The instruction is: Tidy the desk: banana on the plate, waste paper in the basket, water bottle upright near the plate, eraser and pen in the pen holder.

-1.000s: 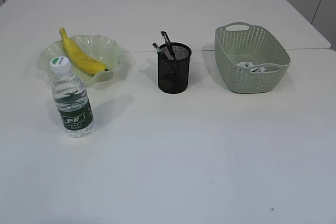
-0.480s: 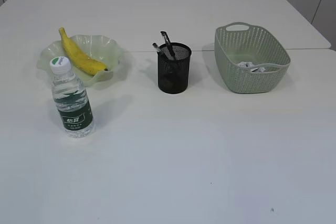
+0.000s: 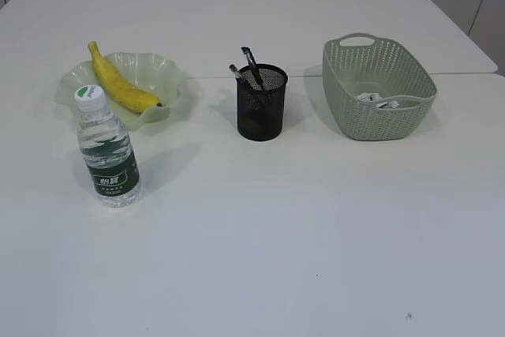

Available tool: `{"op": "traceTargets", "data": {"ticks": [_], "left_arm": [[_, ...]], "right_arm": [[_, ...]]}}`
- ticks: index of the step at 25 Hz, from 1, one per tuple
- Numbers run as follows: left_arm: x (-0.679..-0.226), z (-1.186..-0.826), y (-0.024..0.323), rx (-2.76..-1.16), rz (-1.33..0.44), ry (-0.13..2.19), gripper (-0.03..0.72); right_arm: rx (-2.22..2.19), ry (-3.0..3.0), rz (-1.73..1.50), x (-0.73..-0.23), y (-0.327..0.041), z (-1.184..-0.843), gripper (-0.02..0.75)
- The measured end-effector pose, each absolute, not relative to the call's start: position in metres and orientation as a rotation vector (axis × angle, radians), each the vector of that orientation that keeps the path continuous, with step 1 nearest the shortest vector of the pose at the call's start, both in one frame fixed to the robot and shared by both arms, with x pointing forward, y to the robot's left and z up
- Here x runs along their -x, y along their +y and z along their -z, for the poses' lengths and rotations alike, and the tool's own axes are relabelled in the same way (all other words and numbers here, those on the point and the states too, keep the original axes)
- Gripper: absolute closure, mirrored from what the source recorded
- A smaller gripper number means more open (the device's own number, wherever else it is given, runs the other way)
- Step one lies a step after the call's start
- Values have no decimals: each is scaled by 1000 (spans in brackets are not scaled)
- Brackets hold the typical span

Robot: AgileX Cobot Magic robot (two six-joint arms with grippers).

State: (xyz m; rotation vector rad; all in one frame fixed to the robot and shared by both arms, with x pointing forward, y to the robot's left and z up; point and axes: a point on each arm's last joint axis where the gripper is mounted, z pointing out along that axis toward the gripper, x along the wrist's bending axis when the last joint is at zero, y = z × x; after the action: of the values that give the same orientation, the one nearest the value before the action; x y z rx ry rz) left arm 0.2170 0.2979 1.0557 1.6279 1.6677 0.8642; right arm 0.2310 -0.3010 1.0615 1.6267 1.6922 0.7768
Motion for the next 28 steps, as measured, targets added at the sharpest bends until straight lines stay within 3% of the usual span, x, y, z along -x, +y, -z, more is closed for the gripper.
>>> {"op": "traceTargets", "data": {"ticks": [5, 16, 28], "left_arm": [[-219, -1057, 298, -1614, -888, 1648, 103], [-231, -1053, 296, -1566, -904, 1580, 90], [-231, -1054, 296, -1564, -907, 1577, 155]], "right_arm": [[-1625, 1696, -772, -239, -301, -1051, 414], [-1607, 1683, -786, -243, -301, -1048, 412], [-1607, 1682, -787, -242, -301, -1047, 413]]}}
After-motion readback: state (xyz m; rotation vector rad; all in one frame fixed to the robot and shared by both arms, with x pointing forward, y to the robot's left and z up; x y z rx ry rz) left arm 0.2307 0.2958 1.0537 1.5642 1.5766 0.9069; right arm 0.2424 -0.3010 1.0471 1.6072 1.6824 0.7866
